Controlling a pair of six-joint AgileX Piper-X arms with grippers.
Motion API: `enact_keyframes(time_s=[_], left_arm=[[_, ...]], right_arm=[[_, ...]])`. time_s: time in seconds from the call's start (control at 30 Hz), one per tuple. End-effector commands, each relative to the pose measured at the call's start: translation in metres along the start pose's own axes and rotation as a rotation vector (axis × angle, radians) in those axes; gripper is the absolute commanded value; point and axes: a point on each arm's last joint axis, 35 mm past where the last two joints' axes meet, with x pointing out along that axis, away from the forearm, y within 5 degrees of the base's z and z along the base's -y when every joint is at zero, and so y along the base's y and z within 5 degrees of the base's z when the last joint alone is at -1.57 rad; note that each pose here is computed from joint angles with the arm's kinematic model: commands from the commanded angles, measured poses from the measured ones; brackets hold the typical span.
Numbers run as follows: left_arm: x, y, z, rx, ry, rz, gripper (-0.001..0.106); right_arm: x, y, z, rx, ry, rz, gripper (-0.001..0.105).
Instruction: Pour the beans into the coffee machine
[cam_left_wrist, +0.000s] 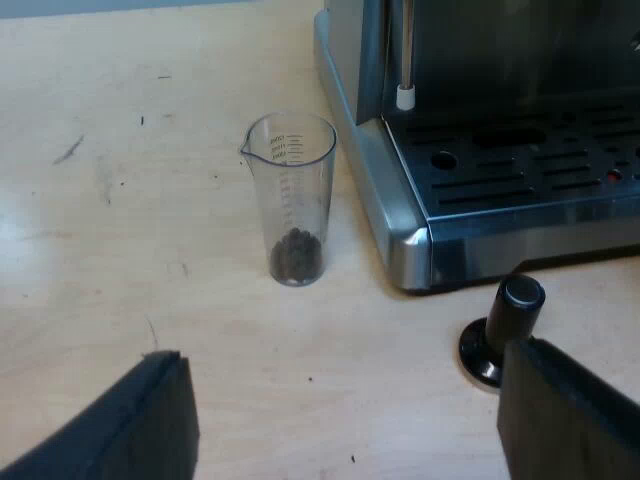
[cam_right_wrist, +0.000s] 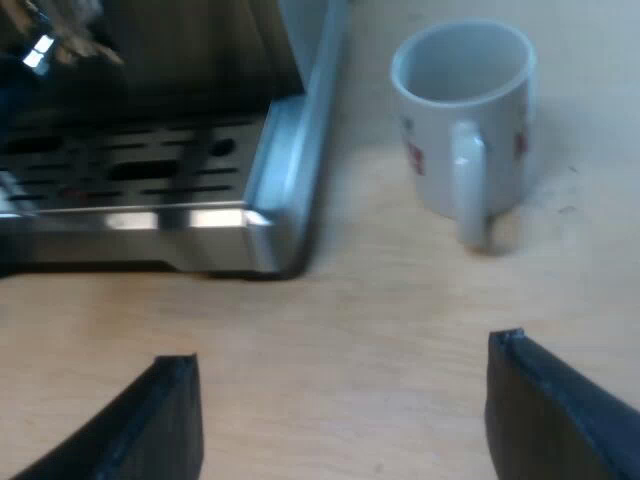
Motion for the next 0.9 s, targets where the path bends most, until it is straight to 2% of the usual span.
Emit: enact_keyframes(time_s=[0.03, 0.17, 0.2, 0.27, 0.37, 0.5, 0.67, 0.8, 0.83, 0.9], left_arm=[[0.002, -0.001, 0.005, -0.021, -0.029, -0.012, 0.065], [0.004, -0.001, 0.008, -0.028, -0.031, -0.013, 0.065], [0.009, -0.001, 0.011, -0.029, -0.022, -0.011, 0.065], [0.012, 0.0, 0.012, -0.031, -0.011, -0.009, 0.064], [0.016, 0.0, 0.016, -0.031, -0.01, -0.008, 0.059], [0.021, -0.001, 0.023, -0.026, -0.039, -0.029, 0.048], [0.027, -0.003, 0.028, -0.023, -0.043, -0.067, 0.047], [0.031, -0.002, 0.031, -0.023, -0.04, -0.066, 0.054], [0.033, -0.002, 0.033, -0.022, -0.043, -0.067, 0.062], [0.036, -0.002, 0.034, -0.023, -0.04, -0.066, 0.066]], right_arm=[[-0.007, 0.001, 0.011, -0.025, -0.042, 0.038, 0.062], [-0.011, 0.002, 0.021, -0.06, -0.062, 0.088, 0.062], [-0.013, 0.002, 0.031, -0.089, -0.086, 0.139, 0.062], [-0.014, 0.002, 0.037, -0.099, -0.1, 0.166, 0.062], [-0.013, 0.001, 0.045, -0.119, -0.109, 0.211, 0.062], [-0.008, 0.004, 0.054, -0.189, -0.136, 0.342, 0.062], [0.0, 0.007, 0.064, -0.227, -0.173, 0.441, 0.062], [0.007, 0.011, 0.072, -0.261, -0.202, 0.501, 0.062], [0.009, 0.012, 0.074, -0.274, -0.212, 0.524, 0.062], [0.013, 0.015, 0.077, -0.286, -0.217, 0.553, 0.062]])
